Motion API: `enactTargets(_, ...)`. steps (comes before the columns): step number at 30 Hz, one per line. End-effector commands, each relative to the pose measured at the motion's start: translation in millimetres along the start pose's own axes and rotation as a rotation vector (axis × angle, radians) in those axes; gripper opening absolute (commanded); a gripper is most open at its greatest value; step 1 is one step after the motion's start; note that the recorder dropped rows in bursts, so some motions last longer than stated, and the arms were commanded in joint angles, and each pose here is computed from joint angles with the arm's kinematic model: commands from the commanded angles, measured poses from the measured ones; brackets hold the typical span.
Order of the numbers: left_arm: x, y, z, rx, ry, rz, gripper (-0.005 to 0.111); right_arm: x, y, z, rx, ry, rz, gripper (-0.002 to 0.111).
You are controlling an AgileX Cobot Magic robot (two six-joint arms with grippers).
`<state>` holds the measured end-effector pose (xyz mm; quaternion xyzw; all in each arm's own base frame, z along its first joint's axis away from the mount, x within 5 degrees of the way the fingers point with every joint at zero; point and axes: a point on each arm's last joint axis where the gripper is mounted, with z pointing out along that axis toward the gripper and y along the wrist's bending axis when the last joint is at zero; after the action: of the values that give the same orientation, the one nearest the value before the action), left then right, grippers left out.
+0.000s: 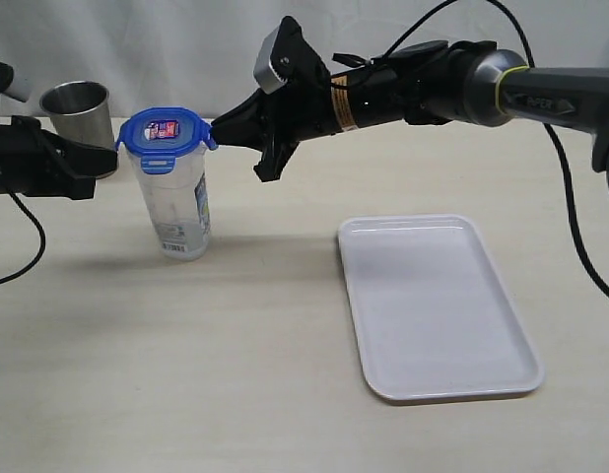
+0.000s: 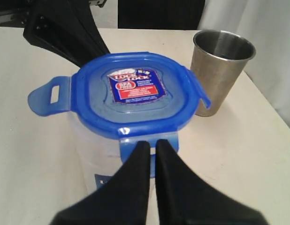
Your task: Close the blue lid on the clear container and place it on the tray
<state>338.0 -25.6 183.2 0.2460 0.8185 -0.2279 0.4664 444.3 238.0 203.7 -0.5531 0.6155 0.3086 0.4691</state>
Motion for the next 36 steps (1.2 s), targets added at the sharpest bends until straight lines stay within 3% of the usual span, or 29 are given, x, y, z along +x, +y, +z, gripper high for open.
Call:
enactTargets(1, -1, -1.5, 1, 0.020, -0.017, 0.022, 0.000, -3, -3, -10, -0.012, -0.017, 0.041, 0.005)
enactTargets(5, 0, -1.6, 1, 0.021, -0.014, 0.019, 0.000, -3, -5, -8, 0.021, -0.004, 0.034, 0.005)
enactTargets(10, 0, -1.9, 1, 0.025, -0.017, 0.019, 0.000, 0, -12, 0, 0.160, 0.055, -0.002, 0.005)
enactTargets(36, 0, -1.5, 1, 0.020, -0.014, 0.019, 0.000, -2, 4, 16, 0.065, 0.037, 0.009, 0.005)
